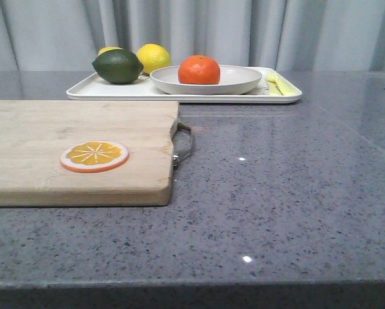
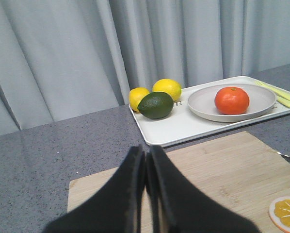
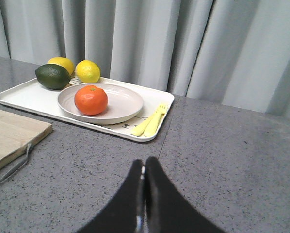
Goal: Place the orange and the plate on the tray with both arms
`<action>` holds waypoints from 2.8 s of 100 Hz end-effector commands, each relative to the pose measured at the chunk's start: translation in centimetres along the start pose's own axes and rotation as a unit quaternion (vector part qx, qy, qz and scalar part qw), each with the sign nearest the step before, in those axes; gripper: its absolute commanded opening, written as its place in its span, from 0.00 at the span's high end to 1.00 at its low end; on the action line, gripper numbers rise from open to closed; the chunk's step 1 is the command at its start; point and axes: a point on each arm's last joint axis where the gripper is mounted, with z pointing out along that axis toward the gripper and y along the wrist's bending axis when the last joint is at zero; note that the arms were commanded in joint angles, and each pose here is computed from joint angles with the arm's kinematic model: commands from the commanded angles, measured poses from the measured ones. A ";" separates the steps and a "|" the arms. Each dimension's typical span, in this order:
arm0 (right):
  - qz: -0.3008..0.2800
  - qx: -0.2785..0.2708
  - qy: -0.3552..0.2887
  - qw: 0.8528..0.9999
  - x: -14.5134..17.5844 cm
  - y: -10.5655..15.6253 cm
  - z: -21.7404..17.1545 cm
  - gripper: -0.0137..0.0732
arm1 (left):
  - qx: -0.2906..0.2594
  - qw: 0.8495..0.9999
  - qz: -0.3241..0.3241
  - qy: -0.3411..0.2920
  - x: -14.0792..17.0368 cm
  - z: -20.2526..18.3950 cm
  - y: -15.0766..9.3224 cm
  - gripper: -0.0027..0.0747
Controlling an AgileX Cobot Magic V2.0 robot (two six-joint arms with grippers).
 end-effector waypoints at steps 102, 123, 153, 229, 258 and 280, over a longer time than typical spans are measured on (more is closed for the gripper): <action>0.003 0.020 -0.033 0.999 -1.2 -0.4 -0.1 0.96 | -0.071 0.996 -0.047 -0.037 7.7 -1.6 0.4 0.99; 0.003 0.020 -0.033 0.999 -1.2 -0.4 -0.1 0.96 | -0.071 0.996 -0.045 -0.028 10.1 -1.6 0.2 0.99; 0.003 0.020 -0.033 0.999 -1.2 -0.4 -0.1 0.96 | -0.070 0.996 -0.052 -0.019 10.4 -1.6 0.2 0.99; 0.003 0.020 -0.033 0.999 -1.2 -0.4 -0.1 0.96 | -0.070 0.996 -0.052 -0.019 10.4 -1.6 0.2 0.99; -0.003 0.020 -0.027 0.999 -0.6 -0.4 0.0 0.96 | -0.070 0.996 -0.052 -0.019 10.4 -1.6 0.2 0.99; -0.016 0.068 -0.019 0.997 0.8 -1.0 -1.1 0.96 | -0.070 0.996 -0.052 -0.019 10.4 -1.6 0.2 0.99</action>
